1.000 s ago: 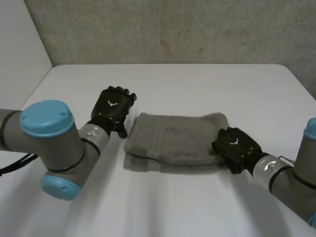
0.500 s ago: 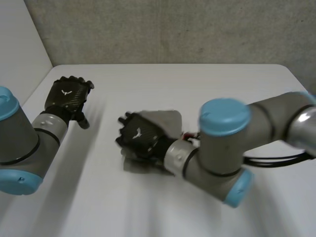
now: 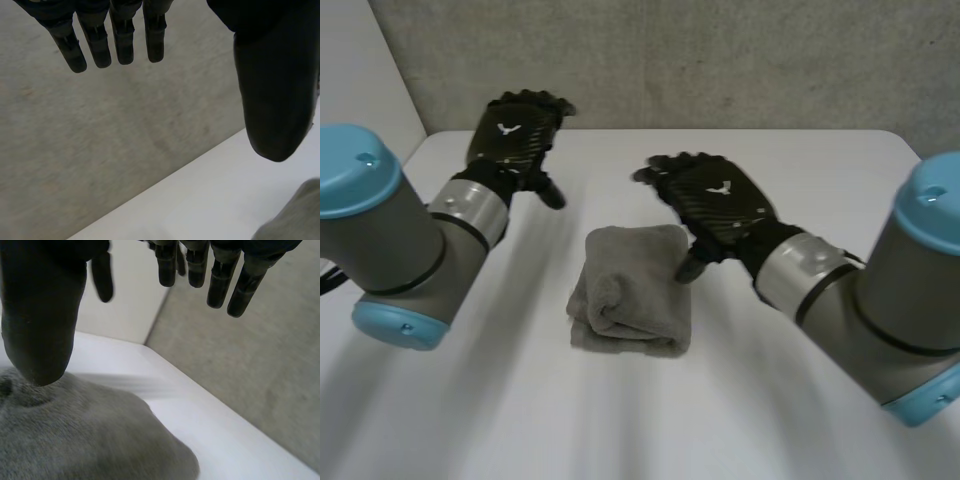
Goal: Fold the towel.
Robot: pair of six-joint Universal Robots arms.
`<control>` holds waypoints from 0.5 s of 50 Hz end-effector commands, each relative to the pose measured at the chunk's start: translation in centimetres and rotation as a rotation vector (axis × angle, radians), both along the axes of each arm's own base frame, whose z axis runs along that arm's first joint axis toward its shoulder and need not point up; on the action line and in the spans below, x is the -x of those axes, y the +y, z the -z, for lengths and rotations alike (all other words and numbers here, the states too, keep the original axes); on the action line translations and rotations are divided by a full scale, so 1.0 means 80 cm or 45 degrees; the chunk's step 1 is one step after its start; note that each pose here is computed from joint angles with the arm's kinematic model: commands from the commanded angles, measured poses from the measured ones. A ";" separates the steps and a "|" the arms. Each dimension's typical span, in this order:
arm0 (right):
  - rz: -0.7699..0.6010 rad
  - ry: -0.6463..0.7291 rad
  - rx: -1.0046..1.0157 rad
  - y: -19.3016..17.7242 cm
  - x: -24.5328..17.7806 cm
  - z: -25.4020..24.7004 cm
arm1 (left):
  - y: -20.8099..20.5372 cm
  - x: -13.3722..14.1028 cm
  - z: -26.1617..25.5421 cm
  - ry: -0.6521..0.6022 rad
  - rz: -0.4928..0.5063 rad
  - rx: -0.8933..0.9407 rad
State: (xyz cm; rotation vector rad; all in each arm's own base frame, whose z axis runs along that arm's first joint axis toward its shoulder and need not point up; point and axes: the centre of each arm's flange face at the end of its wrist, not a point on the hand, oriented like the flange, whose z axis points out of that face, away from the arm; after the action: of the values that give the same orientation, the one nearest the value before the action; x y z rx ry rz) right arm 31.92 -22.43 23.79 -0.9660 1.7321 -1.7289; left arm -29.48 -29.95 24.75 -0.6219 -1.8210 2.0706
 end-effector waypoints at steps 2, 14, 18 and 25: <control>0.141 0.007 -0.184 -0.045 0.026 0.044 | 0.033 0.044 0.034 -0.008 0.183 -0.099; 0.176 -0.064 -0.487 -0.076 0.007 0.095 | 0.048 0.057 0.107 -0.113 0.269 -0.288; 0.145 -0.072 -0.478 -0.068 -0.008 0.093 | 0.040 0.045 0.114 -0.162 0.232 -0.300; 0.159 -0.043 -0.485 -0.065 -0.025 0.111 | 0.027 0.023 0.135 -0.358 0.179 -0.245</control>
State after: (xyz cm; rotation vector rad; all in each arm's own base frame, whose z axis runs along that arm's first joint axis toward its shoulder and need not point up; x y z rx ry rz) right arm 33.00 -27.83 15.77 -0.6571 2.0220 -1.3970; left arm -32.45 -27.18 15.03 -0.8889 -1.9838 1.7271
